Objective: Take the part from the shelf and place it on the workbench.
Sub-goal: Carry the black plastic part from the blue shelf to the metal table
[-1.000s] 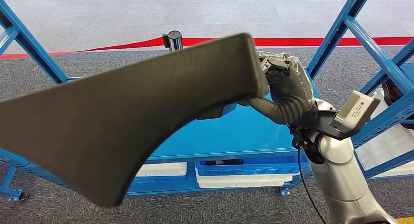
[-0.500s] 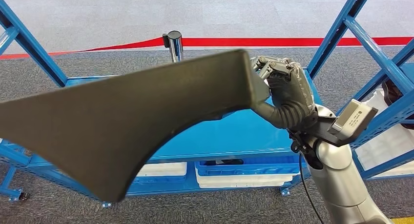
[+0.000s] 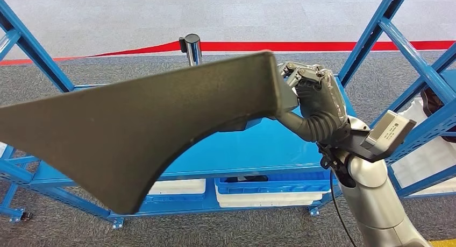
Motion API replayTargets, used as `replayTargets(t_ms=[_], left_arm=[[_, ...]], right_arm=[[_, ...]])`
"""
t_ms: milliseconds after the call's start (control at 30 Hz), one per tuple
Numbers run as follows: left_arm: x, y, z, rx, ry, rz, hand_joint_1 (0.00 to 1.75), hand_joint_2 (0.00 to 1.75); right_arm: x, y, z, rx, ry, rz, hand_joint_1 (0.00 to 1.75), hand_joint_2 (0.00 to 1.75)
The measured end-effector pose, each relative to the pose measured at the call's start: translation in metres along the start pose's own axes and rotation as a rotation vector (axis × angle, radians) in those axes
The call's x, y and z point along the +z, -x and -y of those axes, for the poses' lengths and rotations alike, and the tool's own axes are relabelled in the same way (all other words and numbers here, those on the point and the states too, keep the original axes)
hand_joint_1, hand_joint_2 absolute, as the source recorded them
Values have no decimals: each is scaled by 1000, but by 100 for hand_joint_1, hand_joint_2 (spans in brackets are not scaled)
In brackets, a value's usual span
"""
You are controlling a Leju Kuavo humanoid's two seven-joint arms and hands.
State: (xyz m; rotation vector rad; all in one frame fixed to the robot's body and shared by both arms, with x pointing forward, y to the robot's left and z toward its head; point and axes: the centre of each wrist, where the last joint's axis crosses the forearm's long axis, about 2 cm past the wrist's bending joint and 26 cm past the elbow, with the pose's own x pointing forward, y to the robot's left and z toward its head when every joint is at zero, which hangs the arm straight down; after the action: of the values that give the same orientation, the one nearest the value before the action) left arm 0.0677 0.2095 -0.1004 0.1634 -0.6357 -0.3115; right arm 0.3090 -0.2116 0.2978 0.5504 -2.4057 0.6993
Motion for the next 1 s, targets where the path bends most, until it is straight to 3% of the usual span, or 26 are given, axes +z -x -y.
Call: replayTargets(t_ms=[1000], left_arm=[[0,1,0,13,-10,-12,0,175]], right_arm=[[5,2,1,-8,26,-8,175,175]])
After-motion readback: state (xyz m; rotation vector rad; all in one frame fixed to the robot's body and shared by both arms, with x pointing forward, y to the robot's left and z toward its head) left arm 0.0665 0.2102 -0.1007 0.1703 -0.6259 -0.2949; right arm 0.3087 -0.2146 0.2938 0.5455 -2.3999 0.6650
